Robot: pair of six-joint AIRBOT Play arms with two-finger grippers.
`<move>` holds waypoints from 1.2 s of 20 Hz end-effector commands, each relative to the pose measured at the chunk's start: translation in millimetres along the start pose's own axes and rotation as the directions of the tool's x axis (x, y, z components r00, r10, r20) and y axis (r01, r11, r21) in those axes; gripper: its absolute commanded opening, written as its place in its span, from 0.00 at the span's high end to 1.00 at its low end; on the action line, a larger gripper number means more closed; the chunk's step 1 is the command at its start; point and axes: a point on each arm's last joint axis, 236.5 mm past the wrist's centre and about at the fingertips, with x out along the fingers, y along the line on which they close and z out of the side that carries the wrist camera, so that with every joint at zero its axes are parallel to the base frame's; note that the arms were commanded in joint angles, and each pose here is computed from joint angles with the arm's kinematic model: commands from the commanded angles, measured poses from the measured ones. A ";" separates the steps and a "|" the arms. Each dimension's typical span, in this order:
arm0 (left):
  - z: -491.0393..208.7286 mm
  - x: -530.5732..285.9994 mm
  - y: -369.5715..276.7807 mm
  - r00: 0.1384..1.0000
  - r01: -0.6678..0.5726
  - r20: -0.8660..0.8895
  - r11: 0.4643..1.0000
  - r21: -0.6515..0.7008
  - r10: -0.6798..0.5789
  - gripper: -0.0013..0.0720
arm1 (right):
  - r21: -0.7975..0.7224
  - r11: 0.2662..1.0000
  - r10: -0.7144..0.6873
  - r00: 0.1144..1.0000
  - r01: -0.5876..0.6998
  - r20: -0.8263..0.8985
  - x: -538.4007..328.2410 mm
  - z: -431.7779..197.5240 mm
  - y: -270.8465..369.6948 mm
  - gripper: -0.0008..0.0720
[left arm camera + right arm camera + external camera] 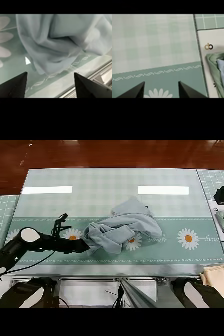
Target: Fold the shirts.
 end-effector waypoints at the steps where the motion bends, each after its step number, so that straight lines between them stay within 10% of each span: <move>1: 1.0 19.2 -2.9 0.999 0.047 -0.004 0.999 -0.018 -0.048 0.09 | 0.047 0.999 0.016 1.000 -0.015 -0.019 4.5 -8.6 -6.6 0.31; 4: 7.3 39.1 -4.5 0.998 0.057 0.009 0.997 -0.044 -0.056 0.22 | 0.056 0.998 0.037 0.999 -0.036 -0.017 4.3 -8.2 -1.4 0.32; 5: 7.6 44.5 -3.4 0.998 0.057 0.006 0.996 -0.067 -0.057 0.72 | 0.057 0.998 0.041 0.999 -0.040 -0.022 4.4 -9.4 -0.5 0.32; 6: 6.5 47.3 -2.3 0.998 0.059 -0.002 0.995 -0.084 -0.060 0.93 | 0.057 0.998 0.041 0.999 -0.039 -0.032 5.0 -11.5 -0.7 0.32; 10: 2.8 48.0 -2.1 0.998 0.061 -0.019 0.995 -0.081 -0.063 0.94 | 0.067 0.996 0.062 0.983 -0.051 -0.173 34.8 -48.4 -0.3 0.31; 15: -3.8 46.6 -7.2 0.996 0.079 -0.046 0.994 -0.074 -0.082 0.94 | 0.372 0.790 0.591 0.767 -0.488 -0.249 74.6 -101.6 104.4 0.18; 24: -9.3 46.0 -10.4 0.993 0.091 -0.069 0.993 -0.076 -0.096 0.94 | 0.498 0.671 0.740 0.538 -0.549 -0.404 112.6 -190.1 174.5 0.18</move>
